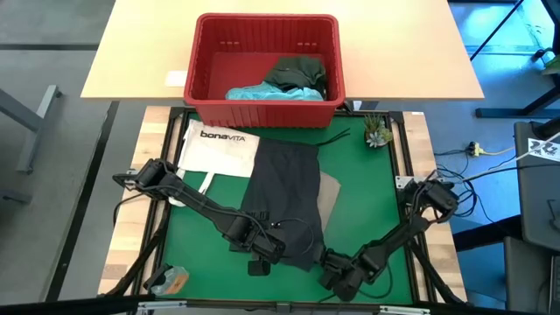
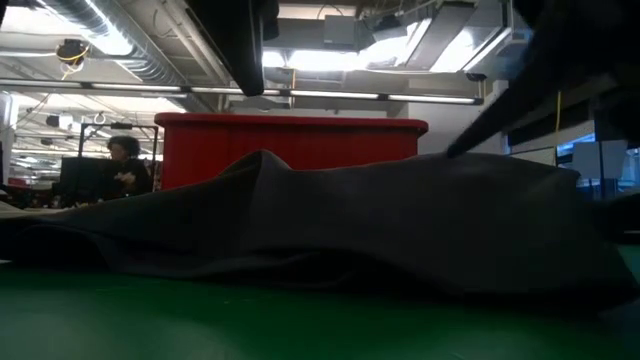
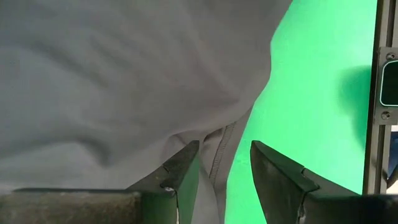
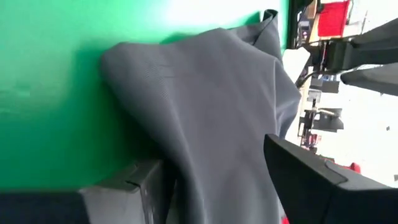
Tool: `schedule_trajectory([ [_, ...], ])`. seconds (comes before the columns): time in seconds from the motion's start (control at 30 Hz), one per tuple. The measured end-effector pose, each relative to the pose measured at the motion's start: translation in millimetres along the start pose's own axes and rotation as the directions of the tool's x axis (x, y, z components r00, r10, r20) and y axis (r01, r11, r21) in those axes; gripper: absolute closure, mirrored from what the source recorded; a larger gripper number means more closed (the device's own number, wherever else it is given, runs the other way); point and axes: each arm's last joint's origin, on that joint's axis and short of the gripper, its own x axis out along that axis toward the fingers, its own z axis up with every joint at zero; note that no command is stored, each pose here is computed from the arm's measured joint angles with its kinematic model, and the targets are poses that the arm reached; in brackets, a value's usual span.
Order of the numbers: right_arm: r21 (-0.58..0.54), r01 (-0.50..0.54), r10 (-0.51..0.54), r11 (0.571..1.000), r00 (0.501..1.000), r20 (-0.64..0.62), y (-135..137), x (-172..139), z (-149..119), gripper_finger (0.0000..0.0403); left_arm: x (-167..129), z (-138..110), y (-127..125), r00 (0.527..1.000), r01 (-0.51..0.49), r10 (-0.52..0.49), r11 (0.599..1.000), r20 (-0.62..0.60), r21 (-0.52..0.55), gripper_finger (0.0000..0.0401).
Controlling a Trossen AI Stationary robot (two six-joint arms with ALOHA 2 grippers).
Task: Fold Laundry from Bin
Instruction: Fold the black shorts from the red laundry bin
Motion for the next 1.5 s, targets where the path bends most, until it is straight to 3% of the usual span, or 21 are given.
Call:
schedule_trajectory([
  [0.17,-0.021,-0.092,0.093,0.996,0.994,0.061,-3,8,-3,0.0166,0,-1,-1,1.0,0.002,-0.002,1.0,0.001,0.003,0.0264],
  [0.37,-0.02,-0.086,0.087,0.996,0.995,0.053,-4,9,-4,0.0183,0,-1,-2,1.0,0.002,-0.002,1.0,0.001,0.005,0.0264],
  [0.5,-0.017,-0.086,0.087,0.996,0.995,0.053,-4,9,-4,0.0237,0,-1,-2,1.0,0.002,-0.002,1.0,0.001,0.005,0.0264],
  [0.7,0.035,-0.089,0.087,0.995,0.995,0.053,-6,7,-5,0.0369,0,-1,-2,1.0,0.007,-0.007,1.0,-0.002,0.005,0.0264],
  [0.77,0.066,-0.095,0.09,0.993,0.994,0.064,-9,4,-5,0.0393,0,-1,-2,1.0,0.015,-0.015,1.0,-0.006,0.005,0.0264],
  [0.97,0.265,-0.157,0.114,0.951,0.979,0.171,-37,-16,-6,0.0392,0,-3,-3,0.999,0.036,-0.036,0.999,-0.029,0.007,0.0264],
  [1.2,0.405,-0.191,0.11,0.894,0.97,0.216,-62,-37,-14,0.0396,-1,-8,-1,0.997,0.018,-0.017,1.0,-0.082,0.009,0.0264],
  [1.4,0.481,-0.187,0.085,0.857,0.97,0.226,-73,-43,-17,0.0397,-22,-19,-3,0.995,-0.006,0.005,1.0,-0.103,-0.005,0.0264],
  [1.5,0.536,-0.178,0.073,0.825,0.975,0.212,-80,-41,-22,0.04,-40,-24,-7,0.999,-0.017,0.017,1.0,-0.045,-0.009,0.0264],
])
